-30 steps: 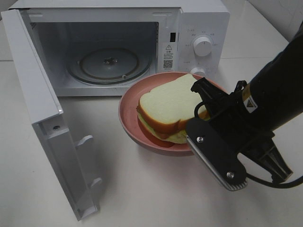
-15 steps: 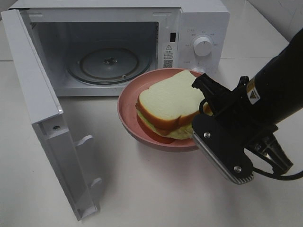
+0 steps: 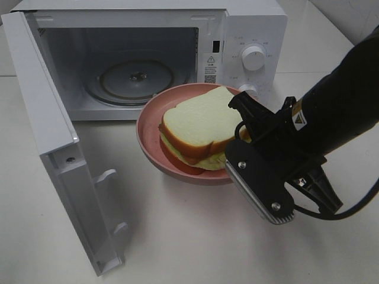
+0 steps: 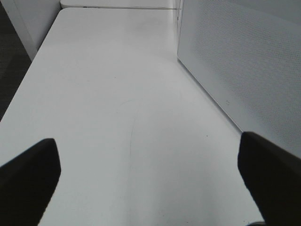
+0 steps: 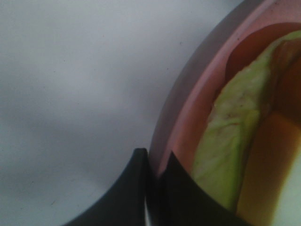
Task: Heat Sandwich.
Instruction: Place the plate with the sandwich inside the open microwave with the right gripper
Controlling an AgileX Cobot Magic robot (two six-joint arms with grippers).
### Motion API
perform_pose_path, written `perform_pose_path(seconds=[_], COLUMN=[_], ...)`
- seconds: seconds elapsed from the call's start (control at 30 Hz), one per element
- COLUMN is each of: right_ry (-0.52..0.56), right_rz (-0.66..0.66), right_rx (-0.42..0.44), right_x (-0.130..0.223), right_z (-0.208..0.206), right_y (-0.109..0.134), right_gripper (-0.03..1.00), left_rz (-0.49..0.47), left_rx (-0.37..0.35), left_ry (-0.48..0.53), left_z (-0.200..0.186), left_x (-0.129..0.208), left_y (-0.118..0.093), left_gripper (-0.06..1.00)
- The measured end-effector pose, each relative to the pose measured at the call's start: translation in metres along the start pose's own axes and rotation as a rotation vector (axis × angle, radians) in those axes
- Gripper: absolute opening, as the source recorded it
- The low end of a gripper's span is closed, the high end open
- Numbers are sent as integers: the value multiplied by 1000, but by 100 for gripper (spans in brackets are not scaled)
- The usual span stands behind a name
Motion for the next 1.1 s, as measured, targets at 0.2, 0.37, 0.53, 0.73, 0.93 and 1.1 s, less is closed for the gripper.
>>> perform_pose_path(seconds=[0.2, 0.37, 0.53, 0.73, 0.93, 1.1], right_ry=[-3, -14, -23, -27, -30, -31], right_rz=[9, -14, -27, -20, -18, -17], right_rx=[22, 15, 27, 27, 10, -6], right_x=[3, -3, -8, -6, -5, -3], right_z=[6, 15, 23, 35, 43, 51], right_y=[-20, -30, -47, -66, -75, -86], right_gripper=[4, 4, 4, 4, 4, 4], left_rz=[0, 0, 0, 0, 0, 0], left_rx=[0, 0, 0, 0, 0, 0], left_ry=[0, 0, 0, 0, 0, 0], left_z=[0, 0, 0, 0, 0, 0], left_x=[0, 0, 0, 0, 0, 0], left_y=[0, 0, 0, 0, 0, 0], left_gripper=[97, 97, 97, 97, 97, 97])
Point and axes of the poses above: a point on each arm's last joint axis where the gripper is mounted, z pointing out along that axis toward the gripper, y along the wrist's bending axis when the last joint is at zero, x = y × z, the point moved 6 cm from there along z, pointing out along that axis toward the gripper, and after that the axes turned 12 degrees about -z, right-handed, at the moved point
